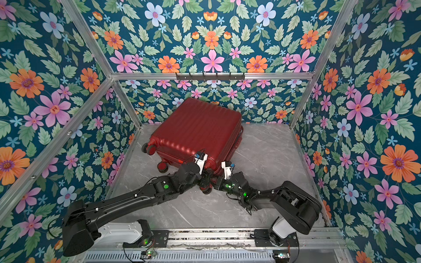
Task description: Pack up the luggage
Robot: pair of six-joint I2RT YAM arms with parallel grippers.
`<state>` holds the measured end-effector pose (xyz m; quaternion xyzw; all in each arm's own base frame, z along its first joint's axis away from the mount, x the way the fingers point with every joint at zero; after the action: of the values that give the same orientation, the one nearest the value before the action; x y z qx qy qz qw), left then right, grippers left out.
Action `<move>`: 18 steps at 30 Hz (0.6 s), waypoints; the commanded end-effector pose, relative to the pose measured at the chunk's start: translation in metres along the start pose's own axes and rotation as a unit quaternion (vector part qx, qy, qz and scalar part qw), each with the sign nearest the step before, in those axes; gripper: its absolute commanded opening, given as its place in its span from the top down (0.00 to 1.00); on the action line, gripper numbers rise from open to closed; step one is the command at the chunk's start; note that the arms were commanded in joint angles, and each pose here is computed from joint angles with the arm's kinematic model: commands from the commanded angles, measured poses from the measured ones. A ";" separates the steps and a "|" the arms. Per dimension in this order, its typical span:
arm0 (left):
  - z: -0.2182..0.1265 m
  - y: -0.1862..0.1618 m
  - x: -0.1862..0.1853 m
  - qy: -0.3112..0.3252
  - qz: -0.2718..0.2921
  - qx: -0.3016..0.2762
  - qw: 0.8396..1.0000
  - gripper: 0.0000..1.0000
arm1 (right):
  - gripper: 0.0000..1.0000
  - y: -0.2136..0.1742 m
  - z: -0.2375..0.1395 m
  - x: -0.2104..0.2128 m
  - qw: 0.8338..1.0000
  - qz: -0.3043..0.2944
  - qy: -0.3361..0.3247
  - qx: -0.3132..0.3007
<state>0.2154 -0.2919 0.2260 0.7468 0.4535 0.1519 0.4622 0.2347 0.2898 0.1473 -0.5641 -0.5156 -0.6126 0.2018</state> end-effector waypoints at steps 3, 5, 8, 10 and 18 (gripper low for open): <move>-0.005 0.030 -0.005 -0.011 -0.016 -0.067 0.998 1.00 | 0.97 0.008 -0.007 -0.010 0.998 -0.016 -0.052 -0.022; -0.006 0.031 -0.006 -0.011 -0.017 -0.069 0.997 1.00 | 1.00 0.008 -0.010 -0.015 0.997 -0.018 -0.076 -0.019; -0.006 0.032 -0.005 -0.011 -0.017 -0.071 0.997 1.00 | 1.00 0.008 -0.013 -0.024 0.993 -0.021 -0.116 -0.016; -0.007 0.032 -0.005 -0.010 -0.016 -0.071 0.997 1.00 | 1.00 0.008 -0.015 -0.029 0.990 -0.022 -0.138 -0.017; -0.011 0.033 -0.002 -0.004 -0.016 -0.074 0.997 1.00 | 1.00 0.010 -0.027 -0.048 0.980 -0.024 -0.192 -0.035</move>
<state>0.2145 -0.2903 0.2272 0.7456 0.4532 0.1518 0.4644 0.2321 0.2763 0.1480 -0.5893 -0.5513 -0.5721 0.1468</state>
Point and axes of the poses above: each gripper's point midway between its finger pads, its own z axis out along the fingers, its own x axis along the line the jaws close on, y = z × x, the point moved 3 cm from there along -z, back along the fingers, and after that the axes turned 2 degrees about z, right-handed, at the moved point
